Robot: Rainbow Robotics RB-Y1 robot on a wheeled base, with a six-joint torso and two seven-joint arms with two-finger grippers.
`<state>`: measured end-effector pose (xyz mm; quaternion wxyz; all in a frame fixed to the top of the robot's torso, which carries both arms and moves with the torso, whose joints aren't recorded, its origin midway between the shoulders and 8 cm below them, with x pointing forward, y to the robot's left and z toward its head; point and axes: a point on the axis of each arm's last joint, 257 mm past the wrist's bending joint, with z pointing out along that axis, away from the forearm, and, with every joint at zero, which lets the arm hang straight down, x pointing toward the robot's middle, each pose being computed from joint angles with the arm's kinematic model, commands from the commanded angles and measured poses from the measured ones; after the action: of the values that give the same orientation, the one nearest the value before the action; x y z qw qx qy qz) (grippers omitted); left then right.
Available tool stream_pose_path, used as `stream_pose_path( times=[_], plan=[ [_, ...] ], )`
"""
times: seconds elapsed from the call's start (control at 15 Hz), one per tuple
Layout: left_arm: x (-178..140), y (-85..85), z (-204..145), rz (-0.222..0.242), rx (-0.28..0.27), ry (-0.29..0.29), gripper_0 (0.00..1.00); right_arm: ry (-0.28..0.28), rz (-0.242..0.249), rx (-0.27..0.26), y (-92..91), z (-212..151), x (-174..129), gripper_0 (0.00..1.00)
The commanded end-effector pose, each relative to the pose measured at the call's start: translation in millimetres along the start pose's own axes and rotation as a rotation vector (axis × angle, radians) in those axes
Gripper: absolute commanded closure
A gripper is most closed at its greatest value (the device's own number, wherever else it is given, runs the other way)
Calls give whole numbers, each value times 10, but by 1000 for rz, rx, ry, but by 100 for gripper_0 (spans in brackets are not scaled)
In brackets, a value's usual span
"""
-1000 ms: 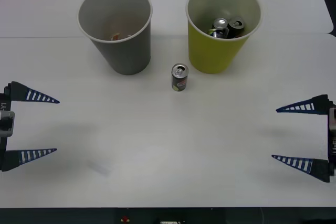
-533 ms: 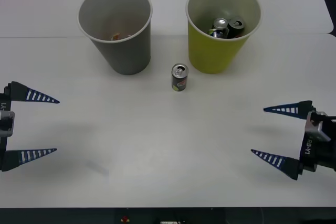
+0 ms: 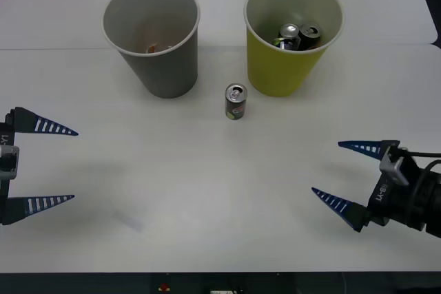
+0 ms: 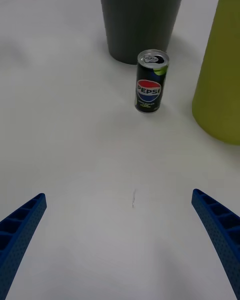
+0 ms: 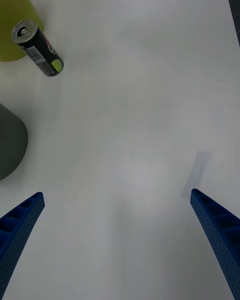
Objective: Put the can into the green bin and the plastic bottle into the gray bin
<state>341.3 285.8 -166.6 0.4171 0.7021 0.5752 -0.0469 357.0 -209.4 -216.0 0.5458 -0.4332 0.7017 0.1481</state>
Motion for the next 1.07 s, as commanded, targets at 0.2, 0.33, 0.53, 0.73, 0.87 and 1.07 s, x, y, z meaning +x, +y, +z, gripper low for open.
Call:
stream_pose_path(
  times=[0.2, 0.33, 0.53, 0.73, 0.87, 1.07],
  plan=[
    [0, 0, 0, 0, 0, 0, 0, -12, 85, 120, 13, 186, 16, 0],
    [0, 0, 0, 0, 0, 0, 0, -17, 123, 168, 42, 272, 28, 0],
    [0, 0, 0, 0, 0, 0, 0, -33, 161, 239, 94, 448, 22, 0],
    [0, 0, 0, 0, 0, 0, 0, -49, 215, 303, 120, 579, 4, 0],
    [0, 0, 0, 0, 0, 0, 0, -64, 250, 310, 145, 654, -19, 0],
    [0, 0, 0, 0, 0, 0, 0, -87, 332, 318, 149, 798, -5, 0]
  ],
)
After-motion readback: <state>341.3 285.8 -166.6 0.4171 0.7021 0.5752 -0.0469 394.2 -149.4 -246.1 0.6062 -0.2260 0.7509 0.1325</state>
